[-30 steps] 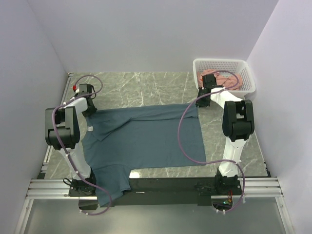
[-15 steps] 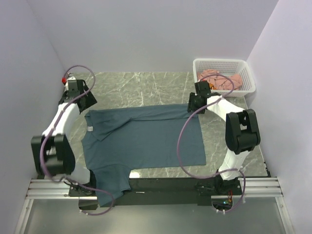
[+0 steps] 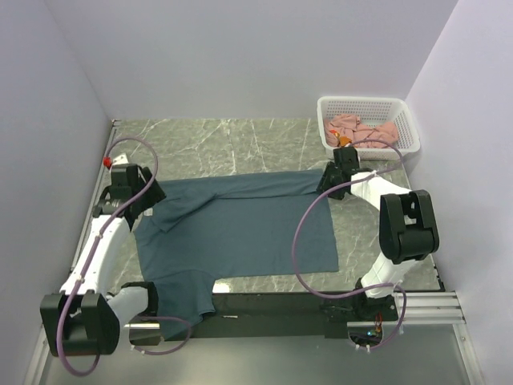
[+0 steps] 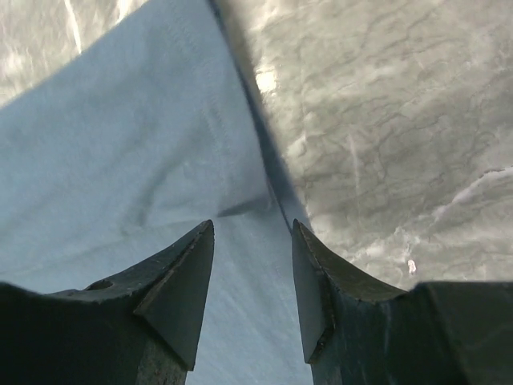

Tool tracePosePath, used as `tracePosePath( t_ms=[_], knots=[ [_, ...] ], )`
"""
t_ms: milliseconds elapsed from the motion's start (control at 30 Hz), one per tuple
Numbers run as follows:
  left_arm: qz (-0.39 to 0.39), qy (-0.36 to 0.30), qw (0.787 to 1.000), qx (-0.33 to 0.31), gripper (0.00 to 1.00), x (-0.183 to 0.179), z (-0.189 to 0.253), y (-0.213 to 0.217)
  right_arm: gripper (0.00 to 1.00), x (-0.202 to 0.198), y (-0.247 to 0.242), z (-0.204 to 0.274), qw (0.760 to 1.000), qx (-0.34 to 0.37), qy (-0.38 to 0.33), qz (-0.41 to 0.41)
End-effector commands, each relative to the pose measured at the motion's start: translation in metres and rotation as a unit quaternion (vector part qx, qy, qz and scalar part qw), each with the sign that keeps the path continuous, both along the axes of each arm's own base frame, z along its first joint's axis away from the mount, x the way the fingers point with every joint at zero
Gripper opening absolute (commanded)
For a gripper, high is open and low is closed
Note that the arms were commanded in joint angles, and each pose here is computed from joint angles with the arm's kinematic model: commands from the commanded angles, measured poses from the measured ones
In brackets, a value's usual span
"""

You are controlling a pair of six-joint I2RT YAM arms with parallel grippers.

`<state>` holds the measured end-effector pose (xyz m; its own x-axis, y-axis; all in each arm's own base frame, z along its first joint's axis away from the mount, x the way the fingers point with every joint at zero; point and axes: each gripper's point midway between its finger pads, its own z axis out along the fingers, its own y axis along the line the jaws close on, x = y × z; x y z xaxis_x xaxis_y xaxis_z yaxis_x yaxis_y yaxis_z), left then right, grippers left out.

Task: Fold and stack the t-shirts
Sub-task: Fold the tshirt

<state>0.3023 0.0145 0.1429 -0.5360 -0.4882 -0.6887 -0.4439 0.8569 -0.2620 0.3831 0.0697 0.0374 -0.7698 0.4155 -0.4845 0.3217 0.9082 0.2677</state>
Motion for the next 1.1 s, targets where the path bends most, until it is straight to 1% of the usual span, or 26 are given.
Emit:
tracePosePath(
  t_ms=[0, 100, 200, 533, 700, 833, 867, 933, 1000, 1067],
  knots=[
    [0.008, -0.037, 0.999, -0.007, 0.79, -0.004, 0.007, -0.001, 0.50, 0.018, 0.002, 0.019, 0.997, 0.056, -0.051, -0.035],
    [0.011, -0.054, 0.998, -0.007, 0.79, -0.006, 0.005, 0.000, 0.50, 0.018, -0.001, 0.012, 0.995, 0.075, -0.048, -0.047],
    [0.008, -0.056, 0.998, -0.006, 0.79, -0.007, -0.001, -0.001, 0.49, 0.019, -0.003, 0.006, 0.994, 0.086, -0.049, -0.054],
    [0.014, -0.056, 0.998, 0.004, 0.78, -0.007, -0.013, 0.004, 0.46, 0.023, -0.004, -0.001, 0.993, 0.094, -0.047, -0.054],
    [0.013, -0.058, 0.998, 0.006, 0.77, -0.005, -0.013, 0.004, 0.43, 0.023, -0.004, -0.007, 0.993, 0.095, -0.041, -0.055],
    [0.012, -0.055, 0.998, 0.006, 0.77, -0.005, -0.014, 0.004, 0.34, 0.022, -0.006, -0.007, 0.994, 0.089, -0.039, -0.058],
    [0.010, -0.058, 0.998, 0.004, 0.77, -0.004, -0.014, 0.003, 0.29, 0.022, -0.007, -0.008, 0.994, 0.088, -0.038, -0.058],
    [0.010, -0.058, 0.998, 0.004, 0.77, -0.004, -0.014, 0.002, 0.22, 0.021, -0.009, -0.007, 0.994, 0.083, -0.037, -0.058],
    [0.009, -0.057, 0.998, 0.005, 0.77, -0.004, -0.014, 0.003, 0.20, 0.021, -0.010, -0.004, 0.995, 0.077, -0.039, -0.055],
    [0.007, -0.057, 0.998, 0.004, 0.77, -0.004, -0.014, 0.002, 0.13, 0.020, -0.014, -0.002, 0.996, 0.066, -0.038, -0.053]
  ],
)
